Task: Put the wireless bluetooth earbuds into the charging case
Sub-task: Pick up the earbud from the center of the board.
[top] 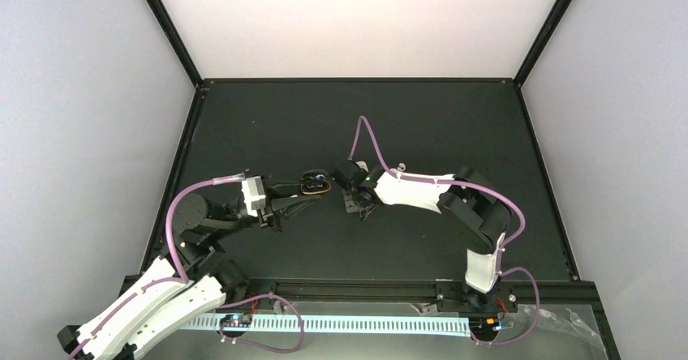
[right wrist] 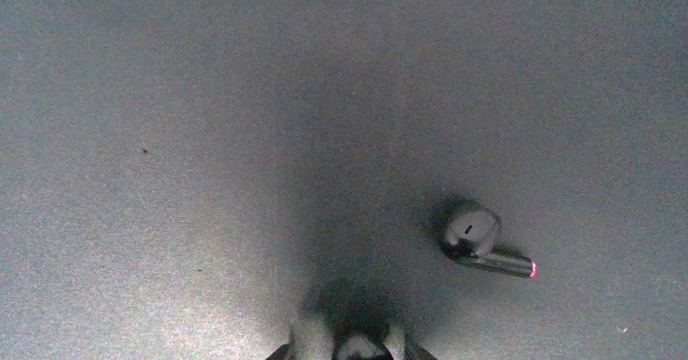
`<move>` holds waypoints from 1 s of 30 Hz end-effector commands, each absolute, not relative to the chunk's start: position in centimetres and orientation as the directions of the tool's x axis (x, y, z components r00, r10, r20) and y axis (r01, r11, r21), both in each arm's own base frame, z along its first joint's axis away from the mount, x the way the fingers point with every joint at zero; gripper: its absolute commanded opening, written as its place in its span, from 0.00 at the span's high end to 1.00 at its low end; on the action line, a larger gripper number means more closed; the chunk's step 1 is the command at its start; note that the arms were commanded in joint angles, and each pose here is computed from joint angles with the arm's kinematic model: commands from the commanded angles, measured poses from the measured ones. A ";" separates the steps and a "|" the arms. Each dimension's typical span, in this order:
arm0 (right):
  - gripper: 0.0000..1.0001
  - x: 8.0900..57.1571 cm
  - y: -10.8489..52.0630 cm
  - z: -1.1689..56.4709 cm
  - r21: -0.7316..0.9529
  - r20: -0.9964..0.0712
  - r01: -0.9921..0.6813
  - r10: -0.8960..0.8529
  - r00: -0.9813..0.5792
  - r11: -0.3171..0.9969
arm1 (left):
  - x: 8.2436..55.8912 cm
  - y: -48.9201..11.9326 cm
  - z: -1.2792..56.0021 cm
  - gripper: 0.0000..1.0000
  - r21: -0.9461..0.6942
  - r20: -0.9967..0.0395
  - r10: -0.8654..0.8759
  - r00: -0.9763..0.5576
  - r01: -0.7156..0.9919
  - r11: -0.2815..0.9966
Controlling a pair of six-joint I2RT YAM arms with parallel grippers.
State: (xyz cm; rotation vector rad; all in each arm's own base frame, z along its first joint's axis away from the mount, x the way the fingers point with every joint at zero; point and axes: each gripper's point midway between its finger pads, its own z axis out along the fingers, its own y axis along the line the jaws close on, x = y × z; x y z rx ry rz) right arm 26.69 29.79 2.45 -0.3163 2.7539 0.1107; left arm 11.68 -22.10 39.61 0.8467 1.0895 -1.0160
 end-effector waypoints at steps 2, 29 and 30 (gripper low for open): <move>0.67 27.1 30.0 1.7 0.029 -0.357 -0.214 -0.190 -0.915 0.976 | 11.5 -21.7 40.3 0.98 0.078 -0.957 -0.241 0.165 0.939 0.334; 0.82 26.7 29.9 1.9 0.062 -0.367 -0.220 -0.183 -0.912 0.973 | 11.7 -22.1 39.9 0.98 0.069 -0.961 -0.231 0.150 0.943 0.324; 0.83 26.7 29.8 2.0 0.060 -0.370 -0.220 -0.183 -0.911 0.974 | 11.7 -22.1 39.9 0.98 0.070 -0.961 -0.231 0.150 0.943 0.325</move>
